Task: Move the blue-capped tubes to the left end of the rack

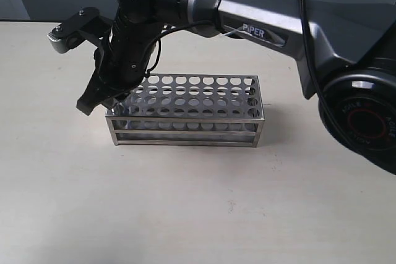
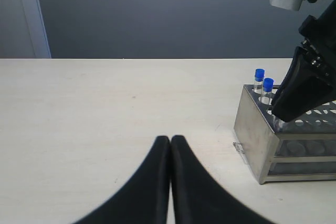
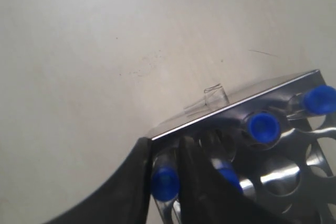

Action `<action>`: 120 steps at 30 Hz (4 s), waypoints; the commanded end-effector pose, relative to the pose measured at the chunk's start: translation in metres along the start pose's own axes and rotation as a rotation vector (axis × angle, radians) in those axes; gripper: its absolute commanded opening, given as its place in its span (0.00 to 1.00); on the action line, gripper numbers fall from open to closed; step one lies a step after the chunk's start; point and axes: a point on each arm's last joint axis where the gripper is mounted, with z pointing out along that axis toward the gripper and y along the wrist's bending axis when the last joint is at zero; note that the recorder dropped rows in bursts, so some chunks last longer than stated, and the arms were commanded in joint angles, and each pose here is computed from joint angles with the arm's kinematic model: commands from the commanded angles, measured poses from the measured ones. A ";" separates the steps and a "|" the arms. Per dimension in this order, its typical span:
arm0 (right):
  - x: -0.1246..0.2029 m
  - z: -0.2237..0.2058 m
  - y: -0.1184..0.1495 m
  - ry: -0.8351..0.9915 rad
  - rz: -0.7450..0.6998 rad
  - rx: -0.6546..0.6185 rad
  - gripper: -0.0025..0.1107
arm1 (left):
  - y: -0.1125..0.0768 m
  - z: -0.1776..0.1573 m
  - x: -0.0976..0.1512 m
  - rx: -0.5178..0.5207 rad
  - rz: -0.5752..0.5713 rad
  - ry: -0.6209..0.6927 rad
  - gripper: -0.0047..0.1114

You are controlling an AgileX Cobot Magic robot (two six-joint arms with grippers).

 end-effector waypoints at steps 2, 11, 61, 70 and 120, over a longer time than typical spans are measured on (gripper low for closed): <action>-0.001 -0.002 0.007 0.010 0.018 -0.043 0.02 | 0.000 0.000 -0.002 0.007 0.004 -0.006 0.05; 0.002 -0.002 0.008 0.033 0.033 -0.055 0.10 | 0.000 0.000 -0.002 0.007 0.004 -0.006 0.05; 0.055 -0.356 0.080 -0.455 0.151 0.282 0.02 | 0.000 0.000 -0.002 0.007 0.004 -0.006 0.05; 0.072 -0.385 0.088 -0.520 0.145 0.330 0.02 | 0.000 0.000 -0.002 0.007 0.004 -0.006 0.05; 0.413 -0.191 0.101 -1.020 0.697 1.056 0.02 | 0.000 0.000 -0.002 0.007 0.004 -0.006 0.05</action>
